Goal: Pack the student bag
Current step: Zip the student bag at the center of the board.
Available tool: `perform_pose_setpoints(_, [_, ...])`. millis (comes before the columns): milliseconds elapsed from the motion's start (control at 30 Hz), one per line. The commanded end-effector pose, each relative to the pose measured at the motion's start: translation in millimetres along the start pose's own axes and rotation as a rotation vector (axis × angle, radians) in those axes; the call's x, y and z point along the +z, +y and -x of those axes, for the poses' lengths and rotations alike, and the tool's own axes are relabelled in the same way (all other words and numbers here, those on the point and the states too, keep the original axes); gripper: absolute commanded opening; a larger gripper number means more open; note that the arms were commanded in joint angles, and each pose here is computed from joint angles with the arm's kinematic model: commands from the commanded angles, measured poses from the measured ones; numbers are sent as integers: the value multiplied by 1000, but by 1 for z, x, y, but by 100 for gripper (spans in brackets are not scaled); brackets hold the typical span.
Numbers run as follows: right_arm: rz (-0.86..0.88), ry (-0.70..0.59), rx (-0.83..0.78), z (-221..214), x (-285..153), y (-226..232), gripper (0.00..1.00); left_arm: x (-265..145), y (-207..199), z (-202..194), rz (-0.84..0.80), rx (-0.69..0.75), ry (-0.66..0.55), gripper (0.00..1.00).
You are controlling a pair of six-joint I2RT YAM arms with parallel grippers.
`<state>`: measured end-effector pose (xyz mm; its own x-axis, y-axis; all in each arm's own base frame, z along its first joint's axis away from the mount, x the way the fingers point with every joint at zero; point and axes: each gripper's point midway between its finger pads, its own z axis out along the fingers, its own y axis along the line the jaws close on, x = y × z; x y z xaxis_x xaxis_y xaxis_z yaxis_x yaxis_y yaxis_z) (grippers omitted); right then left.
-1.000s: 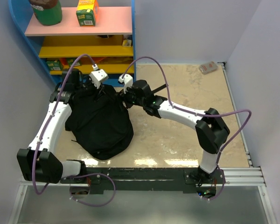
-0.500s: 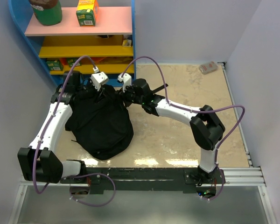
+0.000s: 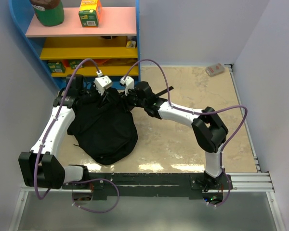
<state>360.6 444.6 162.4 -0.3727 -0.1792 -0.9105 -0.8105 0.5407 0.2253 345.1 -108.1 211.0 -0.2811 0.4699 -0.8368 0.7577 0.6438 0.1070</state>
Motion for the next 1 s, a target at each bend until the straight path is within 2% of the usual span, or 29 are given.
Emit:
perform_pose_setpoints(0, [8, -83, -6, 38, -3, 4, 29, -6, -1, 9, -6, 28, -44, 37])
perform_pose_setpoints(33, [8, -92, -5, 39, -4, 4, 16, -5, -2, 8, -10, 29, -42, 37])
perform_pose_setpoints(100, [11, -105, 1, 42, -6, 5, 0, -3, -3, 4, -15, 35, -39, 38])
perform_pose_setpoints(167, [11, -123, 4, 44, -11, 6, 0, -2, -6, 4, -32, 45, -49, 40])
perform_pose_setpoints(267, [21, -136, 17, 43, -18, 10, 0, 3, -11, 8, -70, 74, -84, 50])
perform_pose_setpoints(433, [3, -175, 49, 38, -35, 11, 0, 22, -17, 12, -187, 136, -117, 72])
perform_pose_setpoints(533, [4, -203, 60, 42, -44, 12, 0, 42, -18, 5, -246, 160, -76, 83])
perform_pose_setpoints(667, [1, -208, 72, 42, -46, 13, 0, 67, -18, -6, -284, 221, -26, 87])
perform_pose_setpoints(800, [17, -199, 81, 40, -46, 16, 0, 77, -16, 10, -289, 275, -81, 89])
perform_pose_setpoints(967, [5, -219, 90, 45, -53, 14, 0, 91, -23, 8, -337, 341, -69, 90])
